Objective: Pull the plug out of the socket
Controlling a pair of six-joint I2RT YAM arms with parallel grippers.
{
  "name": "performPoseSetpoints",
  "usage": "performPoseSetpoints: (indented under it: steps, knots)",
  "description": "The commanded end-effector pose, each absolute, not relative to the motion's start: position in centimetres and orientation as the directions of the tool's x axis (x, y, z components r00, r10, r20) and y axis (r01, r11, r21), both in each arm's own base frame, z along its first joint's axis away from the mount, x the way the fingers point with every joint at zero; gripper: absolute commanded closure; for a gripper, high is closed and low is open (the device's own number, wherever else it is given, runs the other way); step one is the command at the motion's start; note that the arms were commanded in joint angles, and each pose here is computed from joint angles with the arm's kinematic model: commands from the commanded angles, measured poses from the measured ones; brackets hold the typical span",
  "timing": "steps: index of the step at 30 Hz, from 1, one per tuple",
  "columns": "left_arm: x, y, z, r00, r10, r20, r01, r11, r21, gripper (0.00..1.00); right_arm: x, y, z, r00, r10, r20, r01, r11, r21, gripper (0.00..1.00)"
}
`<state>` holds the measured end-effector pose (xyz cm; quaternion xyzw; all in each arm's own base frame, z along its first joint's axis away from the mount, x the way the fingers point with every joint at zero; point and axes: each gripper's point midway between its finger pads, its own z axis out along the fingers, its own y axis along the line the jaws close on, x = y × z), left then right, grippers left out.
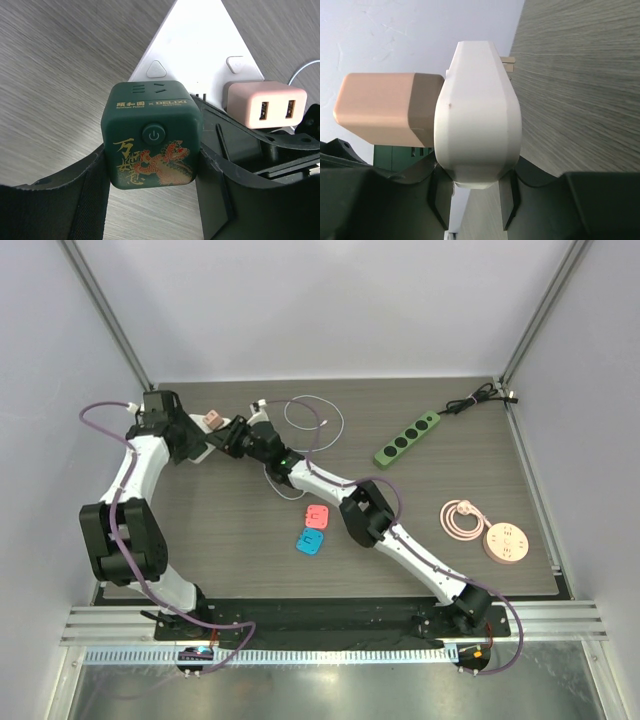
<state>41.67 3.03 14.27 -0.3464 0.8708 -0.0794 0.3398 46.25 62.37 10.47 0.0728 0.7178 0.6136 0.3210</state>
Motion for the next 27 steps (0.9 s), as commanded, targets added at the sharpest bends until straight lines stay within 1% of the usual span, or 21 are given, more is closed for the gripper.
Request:
performPoseSetpoints:
  steps: [1,2,4,6,8,11,13,14,15,16,17,18,21,22,23,24,26,27]
  knots:
    - [42.3,-0.9,26.6,-0.424,-0.579,-0.697,-0.316,0.815,-0.485,1.0,47.1,59.2,-1.0,-0.784,0.453,-0.425,-0.127,0.553,0.823,0.99]
    - [42.0,-1.1,26.3,-0.439,-0.589,-0.678,-0.321,0.808,-0.495,1.0,47.0,59.0,-1.5,-0.79,0.446,-0.421,-0.113,0.569,0.814,0.99]
    - [42.0,-2.3,26.9,-0.477,-0.613,-0.63,-0.274,0.785,-0.556,1.0,47.1,59.0,-1.4,-0.788,0.447,-0.423,-0.117,0.566,0.816,0.99]
    - [42.3,-3.1,27.6,-0.469,-0.657,-0.59,-0.247,0.739,-0.627,1.0,46.6,59.3,-1.5,-0.802,0.435,-0.41,-0.121,0.553,0.824,0.99]
    - [42.4,-3.7,28.4,-0.459,-0.677,-0.575,-0.212,0.712,-0.669,1.0,46.5,59.3,-1.3,-0.806,0.429,-0.408,-0.124,0.552,0.825,0.99]
    - [42.3,-3.8,29.0,-0.443,-0.71,-0.547,-0.219,0.677,-0.702,1.0,46.3,59.3,-1.2,-0.811,0.415,-0.412,-0.133,0.555,0.821,0.99]
    - [42.2,-3.2,29.4,-0.417,-0.7,-0.58,-0.227,0.698,-0.679,1.0,46.3,59.2,-1.2,-0.812,0.413,-0.412,-0.133,0.556,0.821,0.99]
    - [41.4,-2.9,28.8,-0.427,-0.676,-0.601,-0.26,0.728,-0.634,1.0,46.3,59.1,-1.4,-0.813,0.412,-0.411,-0.13,0.56,0.818,0.99]
    - [41.2,-1.6,30.2,-0.348,-0.6,-0.72,-0.332,0.797,-0.504,1.0,46.4,59.0,-1.5,-0.81,0.409,-0.421,-0.134,0.569,0.811,0.99]
    - [40.5,-1.5,30.5,-0.366,-0.482,-0.796,-0.338,0.866,-0.37,1.0,46.5,58.9,-1.6,-0.807,0.409,-0.426,-0.132,0.577,0.806,0.99]
    - [39.7,-1.0,30.2,-0.382,-0.433,-0.817,-0.378,0.88,-0.289,1.0,46.5,58.8,-1.5,-0.804,0.41,-0.431,-0.132,0.585,0.8,0.99]
    - [39.6,-1.2,30.1,-0.396,-0.427,-0.813,-0.375,0.883,-0.281,1.0,46.6,58.7,-1.5,-0.801,0.409,-0.438,-0.135,0.589,0.797,0.99]
    - [39.4,-1.2,28.2,-0.461,-0.441,-0.77,-0.379,0.883,-0.278,1.0,46.8,58.5,-1.3,-0.793,0.409,-0.45,-0.134,0.604,0.785,0.99]
    - [39.3,-2.1,28.0,-0.489,-0.458,-0.742,-0.341,0.884,-0.32,1.0,46.8,58.4,-1.5,-0.795,0.405,-0.453,-0.134,0.61,0.781,0.99]
    - [39.4,-2.3,27.6,-0.487,-0.497,-0.718,-0.339,0.865,-0.369,1.0,46.8,58.3,-1.4,-0.794,0.404,-0.454,-0.136,0.609,0.781,0.99]
    - [39.6,-1.7,27.5,-0.472,-0.542,-0.695,-0.344,0.84,-0.42,1.0,46.8,58.3,-1.5,-0.796,0.403,-0.451,-0.134,0.61,0.781,0.99]
    - [39.7,-2.3,27.3,-0.488,-0.615,-0.619,-0.293,0.784,-0.548,1.0,46.7,58.3,-1.6,-0.8,0.399,-0.448,-0.135,0.607,0.783,0.99]
    - [39.8,-1.3,27.3,-0.466,-0.676,-0.571,-0.319,0.73,-0.604,1.0,46.8,58.3,-1.6,-0.803,0.399,-0.442,-0.135,0.602,0.787,0.99]
